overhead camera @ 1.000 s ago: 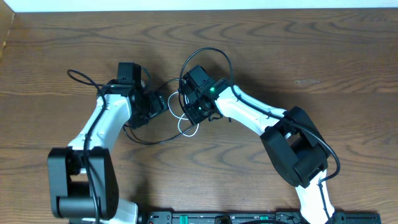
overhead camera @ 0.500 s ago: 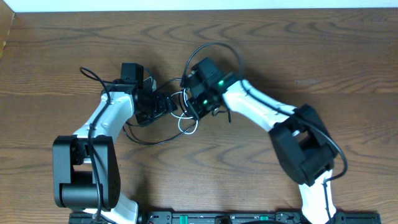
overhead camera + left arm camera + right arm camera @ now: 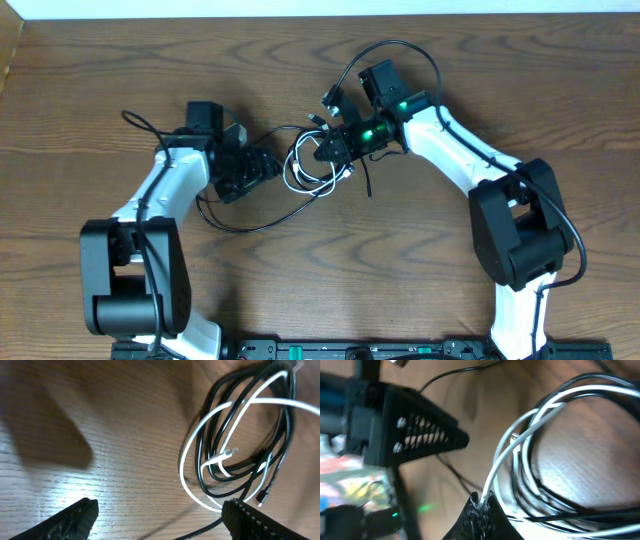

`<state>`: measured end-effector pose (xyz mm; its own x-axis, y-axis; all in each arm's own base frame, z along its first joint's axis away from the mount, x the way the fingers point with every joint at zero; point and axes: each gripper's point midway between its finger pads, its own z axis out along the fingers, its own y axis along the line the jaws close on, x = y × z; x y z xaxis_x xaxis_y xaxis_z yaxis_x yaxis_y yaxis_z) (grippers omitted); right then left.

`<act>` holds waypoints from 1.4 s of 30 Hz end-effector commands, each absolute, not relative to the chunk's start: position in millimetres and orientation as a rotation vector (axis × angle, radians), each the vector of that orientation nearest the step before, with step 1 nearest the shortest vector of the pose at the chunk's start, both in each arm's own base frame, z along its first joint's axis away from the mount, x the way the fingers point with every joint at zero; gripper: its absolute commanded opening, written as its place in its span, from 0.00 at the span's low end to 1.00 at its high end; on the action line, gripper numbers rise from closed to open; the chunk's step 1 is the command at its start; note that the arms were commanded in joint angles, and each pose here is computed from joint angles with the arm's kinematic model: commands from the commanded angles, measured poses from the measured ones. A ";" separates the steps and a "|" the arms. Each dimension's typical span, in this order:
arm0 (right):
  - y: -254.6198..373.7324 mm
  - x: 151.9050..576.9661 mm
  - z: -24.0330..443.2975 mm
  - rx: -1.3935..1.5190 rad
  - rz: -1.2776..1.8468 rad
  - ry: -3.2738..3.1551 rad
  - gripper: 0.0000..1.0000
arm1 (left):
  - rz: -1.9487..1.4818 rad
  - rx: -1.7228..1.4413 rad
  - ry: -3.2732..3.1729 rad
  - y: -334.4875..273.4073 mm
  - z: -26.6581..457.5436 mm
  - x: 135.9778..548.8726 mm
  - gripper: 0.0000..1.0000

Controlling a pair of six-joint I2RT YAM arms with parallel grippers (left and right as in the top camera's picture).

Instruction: Untangle cables

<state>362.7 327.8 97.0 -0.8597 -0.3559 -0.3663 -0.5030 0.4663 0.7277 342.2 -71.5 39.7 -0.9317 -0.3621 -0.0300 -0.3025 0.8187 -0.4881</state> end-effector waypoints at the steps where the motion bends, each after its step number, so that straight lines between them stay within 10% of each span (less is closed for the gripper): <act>1: 334.3 348.4 83.5 -0.768 1.587 2.521 0.01 | -0.817 -0.550 2.868 -66.8 39.7 340.0 0.84; 17: 348.2 334.0 23.1 -0.700 2.024 2.461 0.29 | -0.868 -0.494 2.870 -69.7 42.4 336.6 0.84; 23: 349.8 339.7 37.7 -0.732 1.984 2.426 0.02 | -0.867 -0.483 2.870 -69.7 42.4 336.6 0.84; 42: 335.3 362.1 224.8 -0.920 1.368 2.094 0.01 | -0.791 -0.469 2.873 -61.7 38.6 339.2 0.84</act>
<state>360.9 336.7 209.1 -0.7121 -0.2828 -0.6426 -0.7019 0.2701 0.6591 342.4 -66.0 44.7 -0.9410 -0.3364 -0.0364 -0.2649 0.7995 -0.5392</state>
